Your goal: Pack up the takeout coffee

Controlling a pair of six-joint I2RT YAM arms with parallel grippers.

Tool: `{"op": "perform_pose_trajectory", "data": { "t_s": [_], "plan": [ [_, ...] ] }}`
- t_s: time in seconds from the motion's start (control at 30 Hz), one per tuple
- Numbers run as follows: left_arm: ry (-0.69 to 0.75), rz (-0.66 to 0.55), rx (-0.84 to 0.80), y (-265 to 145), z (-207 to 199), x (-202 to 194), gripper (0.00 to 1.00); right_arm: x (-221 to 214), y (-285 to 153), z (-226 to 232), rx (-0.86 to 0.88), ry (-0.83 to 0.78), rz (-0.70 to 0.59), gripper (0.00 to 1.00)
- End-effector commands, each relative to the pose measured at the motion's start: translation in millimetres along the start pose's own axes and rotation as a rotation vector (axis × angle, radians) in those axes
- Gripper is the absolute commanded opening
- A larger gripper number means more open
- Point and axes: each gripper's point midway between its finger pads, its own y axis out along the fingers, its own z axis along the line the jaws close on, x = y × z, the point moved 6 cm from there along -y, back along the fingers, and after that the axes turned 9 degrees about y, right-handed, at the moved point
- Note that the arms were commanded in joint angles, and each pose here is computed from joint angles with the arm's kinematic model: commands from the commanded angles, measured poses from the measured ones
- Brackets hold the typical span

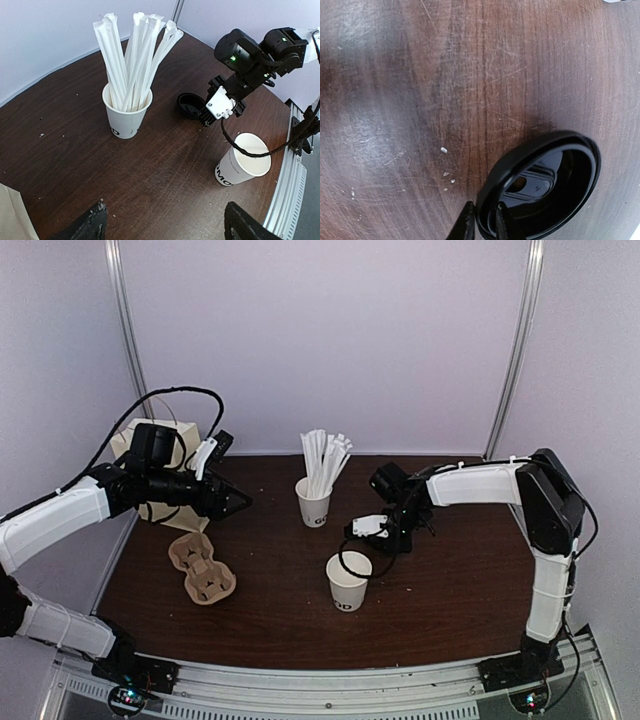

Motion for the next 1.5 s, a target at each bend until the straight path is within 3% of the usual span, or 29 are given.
{"op": "perform_pose_trajectory", "data": {
  "t_s": [0.0,0.2,0.4,0.6,0.67,0.8,0.87,1.03,1.17,1.3,1.47],
  "plan": [
    [0.011,-0.034,-0.012,-1,-1,12,0.81,1,-5,-5,-0.043,0.007,0.005,0.14],
    [0.020,-0.028,-0.024,3,-1,9,0.81,-4,-42,1,-0.038,0.029,-0.035,0.11],
    [0.049,-0.062,-0.062,6,-12,13,0.80,-6,-105,18,0.027,0.086,-0.154,0.10],
    [0.214,-0.148,-0.104,19,-78,45,0.80,9,-188,37,0.185,0.181,-0.442,0.09],
    [0.264,-0.232,-0.107,25,-99,55,0.80,17,-221,45,0.242,0.174,-0.572,0.09],
    [0.370,-0.427,-0.118,36,-139,74,0.83,30,-265,55,0.456,0.187,-0.706,0.10],
    [0.413,-0.436,-0.120,45,-153,79,0.83,35,-281,60,0.560,0.206,-0.771,0.11],
    [0.682,-0.458,-0.047,54,-193,84,0.85,44,-304,66,0.795,0.269,-0.861,0.12],
    [0.877,-0.510,0.134,53,-220,81,0.88,52,-306,62,0.968,0.349,-0.910,0.10],
    [0.893,-0.576,0.224,53,-225,82,0.97,61,-304,56,1.091,0.423,-0.929,0.10],
    [0.892,-0.612,0.300,59,-226,87,0.97,63,-307,54,1.140,0.460,-0.934,0.11]
  ]
}}
